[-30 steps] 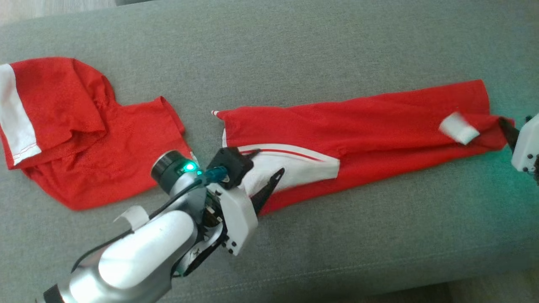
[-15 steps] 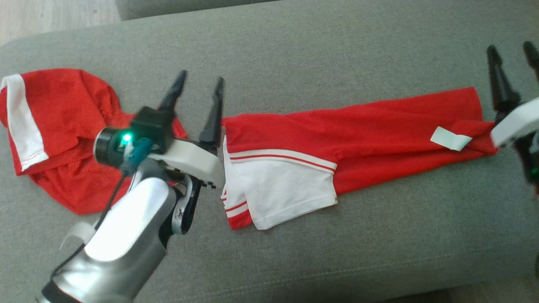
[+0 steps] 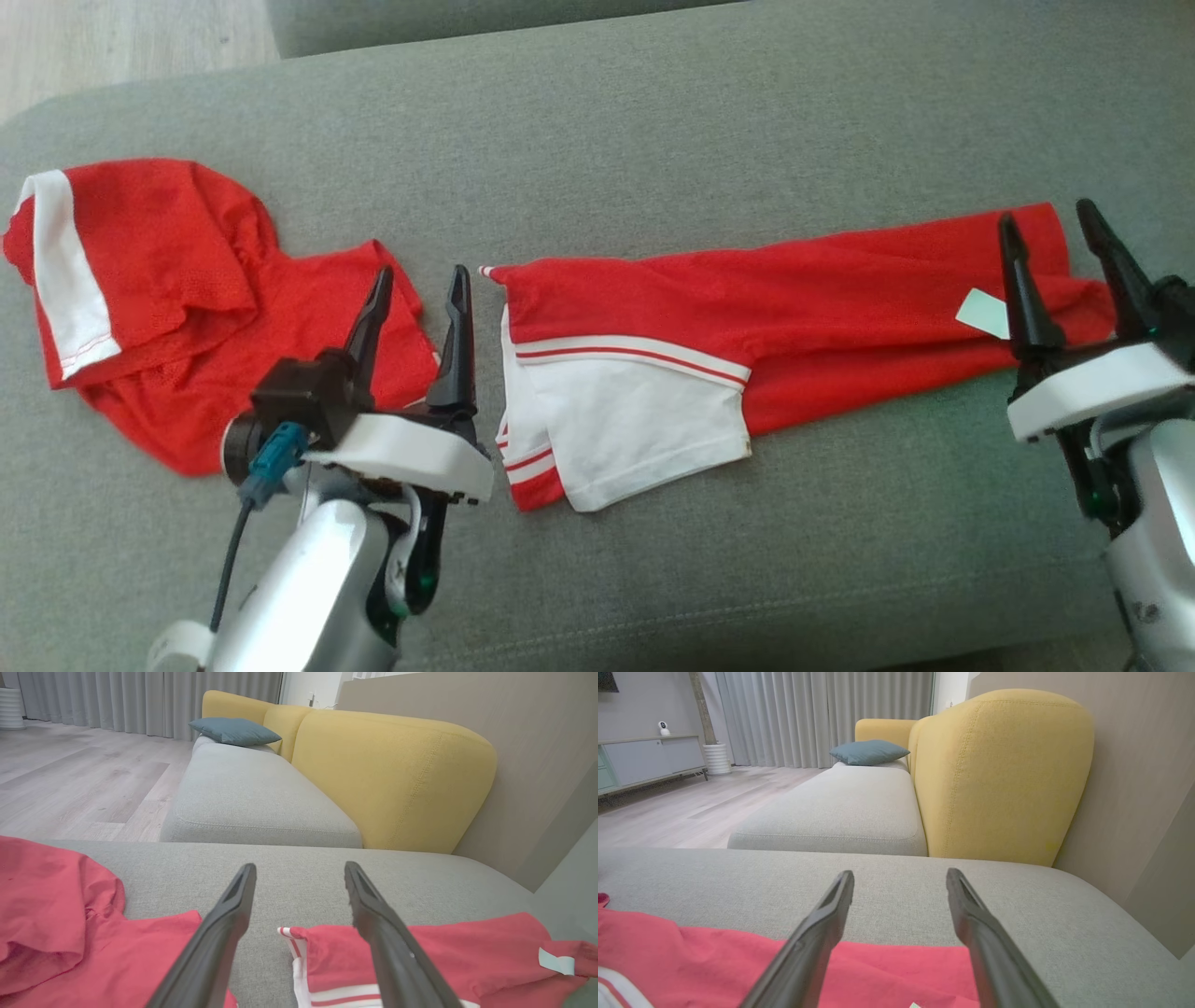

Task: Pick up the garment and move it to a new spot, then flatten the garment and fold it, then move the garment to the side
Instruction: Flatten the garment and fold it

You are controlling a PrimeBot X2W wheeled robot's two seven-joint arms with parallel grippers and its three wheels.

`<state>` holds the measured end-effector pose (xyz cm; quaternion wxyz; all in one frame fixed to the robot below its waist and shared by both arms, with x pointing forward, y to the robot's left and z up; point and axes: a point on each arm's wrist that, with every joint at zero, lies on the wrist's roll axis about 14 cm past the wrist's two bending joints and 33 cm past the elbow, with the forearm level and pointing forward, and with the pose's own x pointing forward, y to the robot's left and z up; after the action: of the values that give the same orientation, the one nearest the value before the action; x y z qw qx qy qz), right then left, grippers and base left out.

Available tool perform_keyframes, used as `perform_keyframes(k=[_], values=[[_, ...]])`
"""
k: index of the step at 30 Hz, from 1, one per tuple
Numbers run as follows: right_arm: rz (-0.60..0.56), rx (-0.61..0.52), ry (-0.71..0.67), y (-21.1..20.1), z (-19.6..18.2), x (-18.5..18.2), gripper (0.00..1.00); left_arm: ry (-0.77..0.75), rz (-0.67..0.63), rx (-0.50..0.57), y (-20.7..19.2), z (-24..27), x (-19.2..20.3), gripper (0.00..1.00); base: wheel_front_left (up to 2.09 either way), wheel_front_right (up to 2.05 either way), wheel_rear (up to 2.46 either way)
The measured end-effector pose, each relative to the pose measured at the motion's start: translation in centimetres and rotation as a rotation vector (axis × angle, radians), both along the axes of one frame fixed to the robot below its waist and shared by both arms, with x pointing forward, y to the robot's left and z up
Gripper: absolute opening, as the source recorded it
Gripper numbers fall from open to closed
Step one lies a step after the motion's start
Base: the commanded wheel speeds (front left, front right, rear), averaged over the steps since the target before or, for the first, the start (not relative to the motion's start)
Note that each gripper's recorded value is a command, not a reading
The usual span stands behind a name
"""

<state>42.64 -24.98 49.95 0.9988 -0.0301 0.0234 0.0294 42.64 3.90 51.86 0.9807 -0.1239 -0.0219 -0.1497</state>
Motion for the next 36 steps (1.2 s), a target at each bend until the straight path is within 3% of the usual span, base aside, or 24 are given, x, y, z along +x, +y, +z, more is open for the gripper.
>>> perform_keyframes(k=[5, 11, 18, 25, 36], values=[[-0.050, 0.024, 0.031, -1.1, -0.7, 0.3, 1.00, -0.012, -0.002, 0.007, 0.3, -0.2, 0.5, 1.00, 0.00, 0.00, 0.00], [-0.220, 0.093, 0.246, -5.3, -5.6, -0.2, 1.00, -0.001, -0.021, 0.024, 0.1, -1.4, 1.1, 1.00, 0.00, 0.00, 0.00], [-0.286, 0.169, 0.418, -6.2, -9.1, 0.5, 1.00, 0.033, -0.035, 0.041, 0.1, -3.2, 1.6, 1.00, 0.00, 0.00, 0.00], [-0.385, 0.178, 0.534, -8.9, -11.3, 0.8, 1.00, 0.042, -0.032, 0.050, 0.4, -4.1, 2.7, 1.00, 0.00, 0.00, 0.00], [-0.390, 0.193, 0.692, -8.4, -13.8, 0.2, 1.00, 0.042, -0.010, 0.062, 1.2, -4.6, 3.7, 1.00, 0.00, 0.00, 0.00]])
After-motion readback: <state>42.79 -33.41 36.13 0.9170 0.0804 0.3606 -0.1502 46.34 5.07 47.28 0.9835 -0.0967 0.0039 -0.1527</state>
